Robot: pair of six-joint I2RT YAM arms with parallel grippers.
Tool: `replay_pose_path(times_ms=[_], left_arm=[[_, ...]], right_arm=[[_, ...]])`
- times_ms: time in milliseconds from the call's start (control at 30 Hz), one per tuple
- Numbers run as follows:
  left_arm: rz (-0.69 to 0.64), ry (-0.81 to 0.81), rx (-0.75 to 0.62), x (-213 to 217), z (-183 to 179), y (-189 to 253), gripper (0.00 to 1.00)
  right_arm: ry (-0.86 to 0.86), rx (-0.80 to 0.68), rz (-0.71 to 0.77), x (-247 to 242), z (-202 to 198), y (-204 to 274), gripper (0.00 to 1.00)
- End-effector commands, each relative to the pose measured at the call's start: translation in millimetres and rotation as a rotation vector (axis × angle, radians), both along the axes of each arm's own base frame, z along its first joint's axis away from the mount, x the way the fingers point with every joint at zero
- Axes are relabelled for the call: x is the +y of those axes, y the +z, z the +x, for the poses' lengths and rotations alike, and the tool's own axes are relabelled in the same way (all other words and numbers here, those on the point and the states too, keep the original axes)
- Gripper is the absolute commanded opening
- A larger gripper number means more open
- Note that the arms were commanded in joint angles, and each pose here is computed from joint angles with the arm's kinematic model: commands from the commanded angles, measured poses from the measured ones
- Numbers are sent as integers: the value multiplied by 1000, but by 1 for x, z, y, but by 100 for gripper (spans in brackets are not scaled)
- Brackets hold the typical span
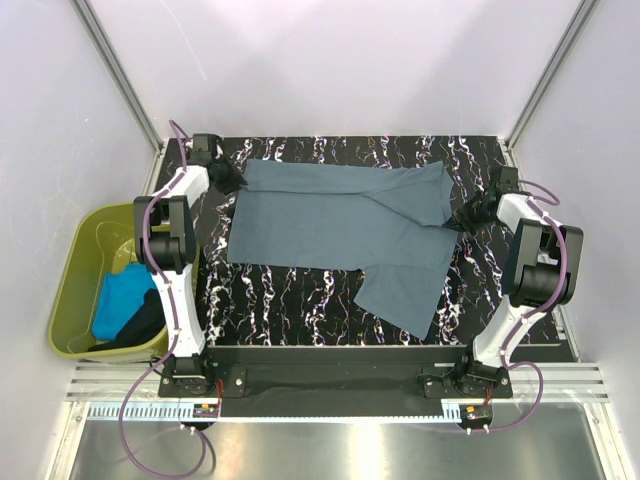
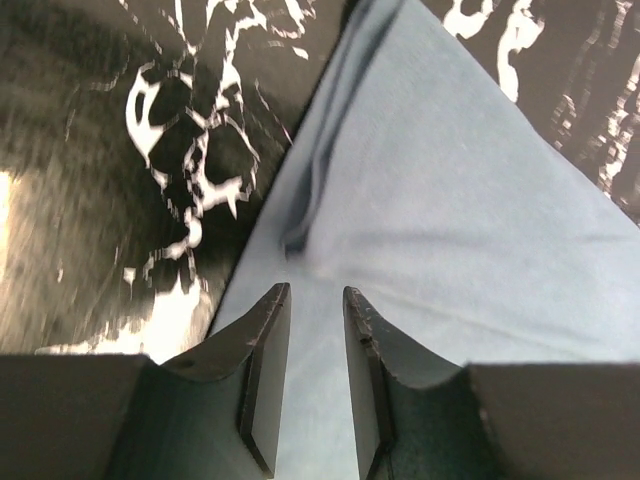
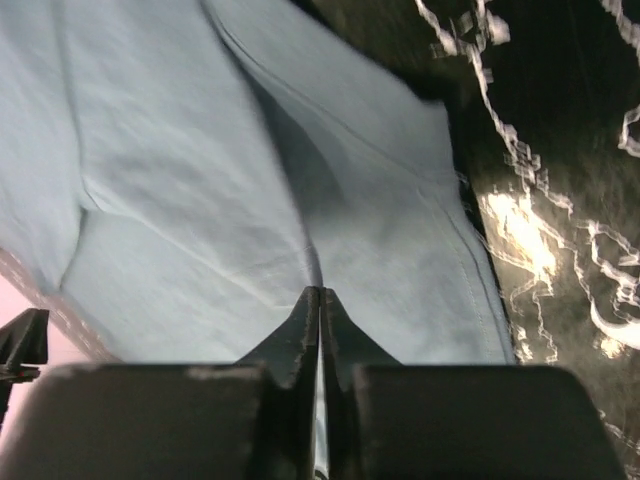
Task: Fold and stack the t-shirts
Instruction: Fold the tshirt
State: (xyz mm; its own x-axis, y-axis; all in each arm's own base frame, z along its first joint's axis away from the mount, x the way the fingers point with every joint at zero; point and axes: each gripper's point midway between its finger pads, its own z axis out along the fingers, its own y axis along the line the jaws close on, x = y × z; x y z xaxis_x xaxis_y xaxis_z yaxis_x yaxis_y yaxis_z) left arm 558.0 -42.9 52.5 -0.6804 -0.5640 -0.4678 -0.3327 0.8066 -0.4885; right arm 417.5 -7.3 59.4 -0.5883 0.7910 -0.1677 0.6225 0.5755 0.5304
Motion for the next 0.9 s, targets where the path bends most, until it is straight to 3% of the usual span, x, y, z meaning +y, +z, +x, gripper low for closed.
replay_pose_path(times_ms=[0, 367, 500, 733, 867], left_arm=[[21, -14, -97, 1, -2, 55, 33], [-154, -196, -185, -63, 28, 59, 31], [-194, -174, -177, -66, 39, 51, 31], [-227, -140, -146, -56, 45, 27, 31], [-239, -132, -140, -57, 44, 24, 30]], right_arm=[[67, 40, 63, 12, -13, 6, 1], [125, -11, 84, 19, -21, 29, 0], [72, 32, 140, 28, -36, 20, 0], [73, -52, 128, 35, -48, 50, 0], [63, -16, 115, 34, -60, 37, 0]])
